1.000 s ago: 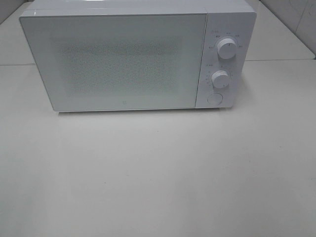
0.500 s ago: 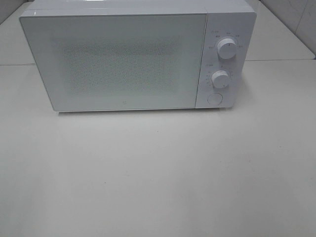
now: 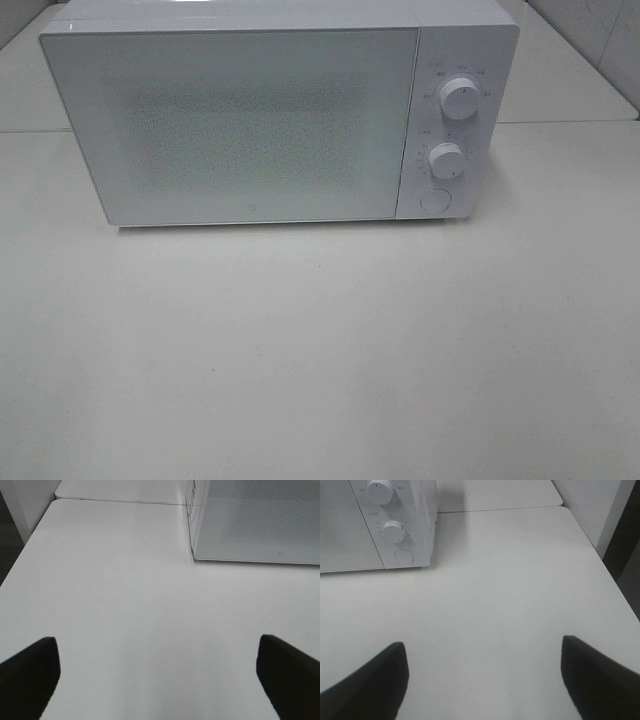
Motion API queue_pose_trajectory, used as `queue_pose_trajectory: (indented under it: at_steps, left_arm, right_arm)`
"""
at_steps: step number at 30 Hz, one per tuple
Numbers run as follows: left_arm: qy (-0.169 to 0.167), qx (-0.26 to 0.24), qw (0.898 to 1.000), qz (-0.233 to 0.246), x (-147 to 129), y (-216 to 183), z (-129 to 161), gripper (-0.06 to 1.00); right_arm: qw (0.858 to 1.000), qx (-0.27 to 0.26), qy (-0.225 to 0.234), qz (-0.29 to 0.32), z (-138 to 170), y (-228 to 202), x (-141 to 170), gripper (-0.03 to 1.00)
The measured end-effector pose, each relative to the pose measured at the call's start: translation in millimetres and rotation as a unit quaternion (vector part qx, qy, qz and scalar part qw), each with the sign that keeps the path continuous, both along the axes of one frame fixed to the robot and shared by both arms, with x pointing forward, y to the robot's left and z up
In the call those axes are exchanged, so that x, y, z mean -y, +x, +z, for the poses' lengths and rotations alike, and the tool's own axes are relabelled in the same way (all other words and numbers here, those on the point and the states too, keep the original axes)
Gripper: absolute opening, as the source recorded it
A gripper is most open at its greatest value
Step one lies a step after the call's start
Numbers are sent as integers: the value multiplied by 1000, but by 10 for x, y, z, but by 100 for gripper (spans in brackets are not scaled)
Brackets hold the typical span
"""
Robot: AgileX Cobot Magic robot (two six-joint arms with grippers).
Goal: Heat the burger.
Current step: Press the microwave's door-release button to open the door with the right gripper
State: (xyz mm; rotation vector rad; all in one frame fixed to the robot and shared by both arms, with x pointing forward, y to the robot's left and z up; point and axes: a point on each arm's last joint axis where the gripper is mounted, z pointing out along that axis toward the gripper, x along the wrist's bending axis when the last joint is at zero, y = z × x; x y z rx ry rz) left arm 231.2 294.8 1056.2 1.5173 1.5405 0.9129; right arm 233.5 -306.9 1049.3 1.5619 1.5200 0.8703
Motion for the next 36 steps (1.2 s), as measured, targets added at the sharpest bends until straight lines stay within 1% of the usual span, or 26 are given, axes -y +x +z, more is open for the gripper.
queue_pose_trajectory:
  at_steps: [10, 12, 13, 15, 19, 21, 22, 23, 24, 27, 29, 30, 32, 33, 34, 35, 36]
  left_arm:
    - [0, 0, 1000, 0, 0, 0, 0, 99]
    - [0, 0, 1000, 0, 0, 0, 0, 99]
    - [0, 0, 1000, 0, 0, 0, 0, 99]
    - [0, 0, 1000, 0, 0, 0, 0, 99]
    - [0, 0, 1000, 0, 0, 0, 0, 99]
    - [0, 0, 1000, 0, 0, 0, 0, 99]
    - [0, 0, 1000, 0, 0, 0, 0, 99]
    - [0, 0, 1000, 0, 0, 0, 0, 99]
    - [0, 0, 1000, 0, 0, 0, 0, 99]
    - [0, 0, 1000, 0, 0, 0, 0, 99]
    - [0, 0, 1000, 0, 0, 0, 0, 99]
    - [0, 0, 1000, 0, 0, 0, 0, 99]
    - [0, 0, 1000, 0, 0, 0, 0, 99]
    - [0, 0, 1000, 0, 0, 0, 0, 99]
    - [0, 0, 1000, 0, 0, 0, 0, 99]
    - [0, 0, 1000, 0, 0, 0, 0, 99]
    - [0, 0, 1000, 0, 0, 0, 0, 99]
  right_arm:
    - [1000, 2, 0, 0, 9, -3, 0, 76]
    - [1000, 23, 0, 1, 80, -11, -1, 75]
    - [1000, 23, 0, 1, 80, -11, -1, 75]
    - [999, 34, -2, 4, 162, 95, -6, 73]
    - [999, 33, -4, 6, 203, 212, -12, 71]
    - [999, 43, -5, 10, 248, 347, -21, 68]
    - [999, 43, -5, 10, 248, 347, -21, 68]
    - [999, 49, -6, 12, 258, 388, -24, 67]
    - [998, 57, -6, 15, 248, 491, -31, 63]
    - [998, 59, -7, 16, 236, 533, -34, 62]
    - [998, 62, -8, 21, 170, 680, -45, 55]
    - [998, 62, -8, 21, 170, 680, -45, 55]
    - [997, 76, -9, 28, 101, 851, -61, 43]
    - [997, 76, -9, 28, 101, 851, -61, 43]
    - [996, 80, -8, 30, 81, 896, -65, 39]
    - [996, 82, -7, 32, 32, 979, -73, 32]
    - [996, 82, -7, 32, 32, 979, -73, 32]
